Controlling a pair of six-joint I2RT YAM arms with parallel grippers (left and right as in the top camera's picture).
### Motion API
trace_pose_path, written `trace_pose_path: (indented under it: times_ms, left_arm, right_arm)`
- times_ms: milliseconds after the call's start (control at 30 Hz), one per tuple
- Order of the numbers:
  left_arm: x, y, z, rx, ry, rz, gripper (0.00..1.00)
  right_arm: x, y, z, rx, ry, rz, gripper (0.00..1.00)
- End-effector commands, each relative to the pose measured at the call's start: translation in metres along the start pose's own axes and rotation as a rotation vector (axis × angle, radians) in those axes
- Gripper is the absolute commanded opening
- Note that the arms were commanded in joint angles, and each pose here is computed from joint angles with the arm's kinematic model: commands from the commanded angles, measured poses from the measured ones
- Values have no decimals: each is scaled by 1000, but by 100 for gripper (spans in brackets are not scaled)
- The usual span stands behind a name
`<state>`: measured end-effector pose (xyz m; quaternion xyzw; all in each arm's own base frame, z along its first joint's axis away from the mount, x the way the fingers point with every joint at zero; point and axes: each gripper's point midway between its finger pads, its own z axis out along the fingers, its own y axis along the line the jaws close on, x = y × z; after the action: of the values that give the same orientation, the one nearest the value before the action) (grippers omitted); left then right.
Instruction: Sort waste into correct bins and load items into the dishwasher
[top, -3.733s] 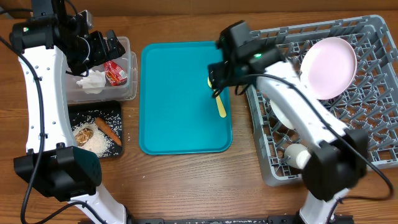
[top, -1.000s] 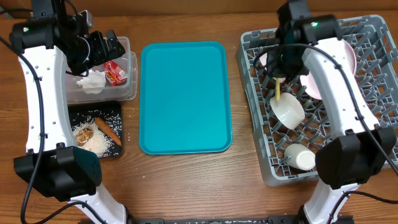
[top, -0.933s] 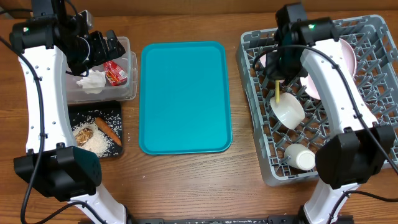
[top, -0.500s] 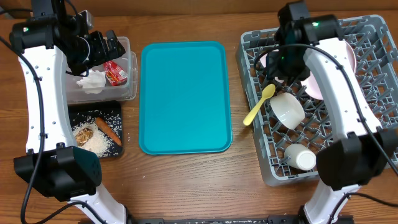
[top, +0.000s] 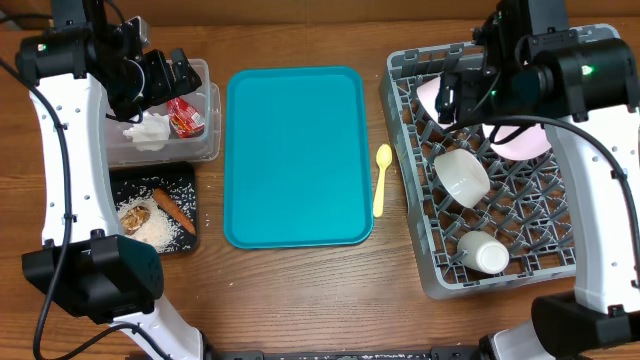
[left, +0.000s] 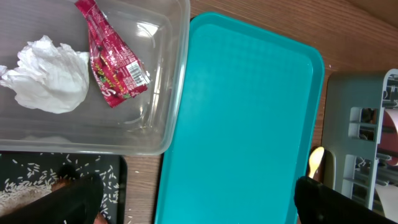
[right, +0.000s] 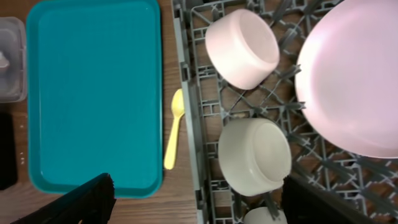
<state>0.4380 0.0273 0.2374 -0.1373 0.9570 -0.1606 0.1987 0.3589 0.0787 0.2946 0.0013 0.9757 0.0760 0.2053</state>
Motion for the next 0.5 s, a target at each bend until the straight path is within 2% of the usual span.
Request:
trace_pose_path:
  times_ms: [0,300,467]
  left_arm:
    - [-4,-4,-7,0,-25,14,100]
    - [-4,-4,-7,0,-25,14,100]
    - [-4,-5,-7,0,-25,15,100]
  right_arm:
    - [-2,16,2,-94,4,3,86]
    - [7,56,38,-152,33,-72,79]
    - [25,88,80,-175,75,-99,74]
